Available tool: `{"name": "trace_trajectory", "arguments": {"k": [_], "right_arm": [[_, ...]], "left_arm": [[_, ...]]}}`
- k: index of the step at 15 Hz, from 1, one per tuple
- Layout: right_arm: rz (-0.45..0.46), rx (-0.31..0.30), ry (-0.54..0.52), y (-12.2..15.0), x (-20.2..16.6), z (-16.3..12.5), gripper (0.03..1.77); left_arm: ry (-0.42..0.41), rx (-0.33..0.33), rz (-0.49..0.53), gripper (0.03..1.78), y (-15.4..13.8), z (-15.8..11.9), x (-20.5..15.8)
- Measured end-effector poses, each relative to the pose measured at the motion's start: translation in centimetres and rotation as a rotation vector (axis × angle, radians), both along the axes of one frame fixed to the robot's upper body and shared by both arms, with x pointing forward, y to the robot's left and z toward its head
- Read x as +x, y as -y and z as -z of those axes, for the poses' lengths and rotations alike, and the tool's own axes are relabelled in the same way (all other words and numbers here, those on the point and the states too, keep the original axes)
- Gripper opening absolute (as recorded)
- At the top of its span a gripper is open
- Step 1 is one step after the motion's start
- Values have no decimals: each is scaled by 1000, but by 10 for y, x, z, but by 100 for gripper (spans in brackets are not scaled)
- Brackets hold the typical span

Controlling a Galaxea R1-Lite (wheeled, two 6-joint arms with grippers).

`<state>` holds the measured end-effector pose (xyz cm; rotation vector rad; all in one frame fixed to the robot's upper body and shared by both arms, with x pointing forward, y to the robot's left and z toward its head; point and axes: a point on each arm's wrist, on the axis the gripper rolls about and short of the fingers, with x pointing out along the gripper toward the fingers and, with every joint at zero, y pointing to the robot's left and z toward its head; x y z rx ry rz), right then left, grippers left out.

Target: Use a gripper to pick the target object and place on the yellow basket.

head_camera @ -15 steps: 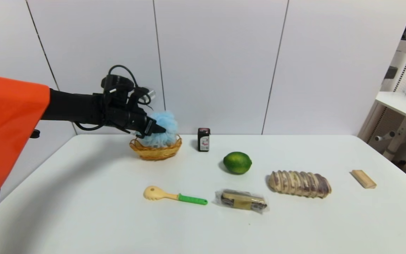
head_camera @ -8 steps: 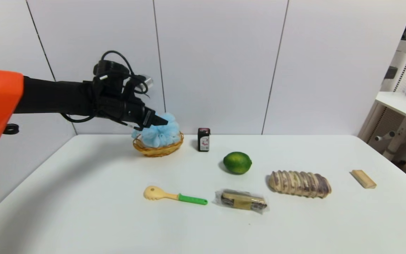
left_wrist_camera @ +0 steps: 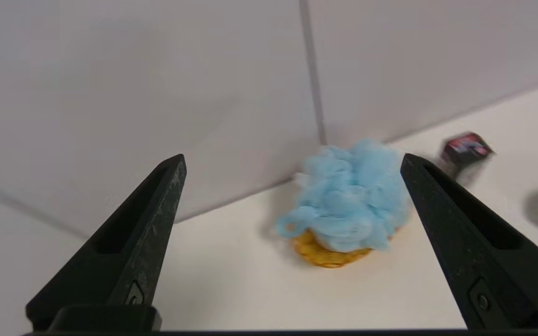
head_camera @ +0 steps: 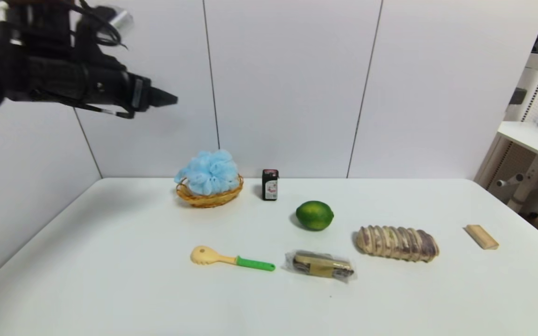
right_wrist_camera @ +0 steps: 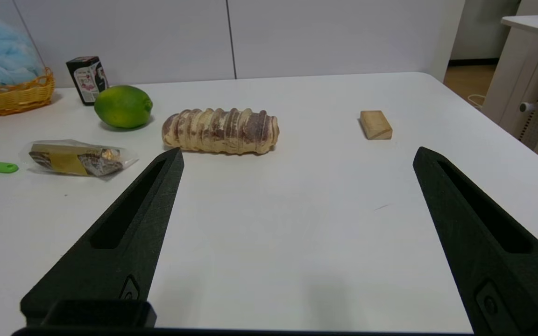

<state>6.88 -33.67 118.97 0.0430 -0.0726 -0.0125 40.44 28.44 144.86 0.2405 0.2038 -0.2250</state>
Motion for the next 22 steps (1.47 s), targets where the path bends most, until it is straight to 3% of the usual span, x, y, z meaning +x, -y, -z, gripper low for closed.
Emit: {"name": "trace_trajectory", "arguments": {"k": [3, 5, 9, 12, 15, 19, 22], "right_arm": [[0, 0, 0, 0, 0, 0, 170], [0, 0, 0, 0, 0, 0, 170], [0, 0, 0, 0, 0, 0, 170], [0, 0, 0, 0, 0, 0, 170], [0, 0, 0, 0, 0, 0, 170], [0, 0, 0, 0, 0, 0, 170], [0, 0, 0, 0, 0, 0, 170]], "left_arm": [[115, -4, -170, 167, -30, -34, -57], [101, -19, -215, 167, -40, -26, -91], [0, -28, -246, 169, -47, 29, -170], [-11, -32, -240, 169, -48, 73, -236], [-15, -36, -233, 169, -50, 136, -291], [-16, -45, -237, 169, -51, 215, -317], [51, -57, -250, 169, -51, 247, -324]]}}
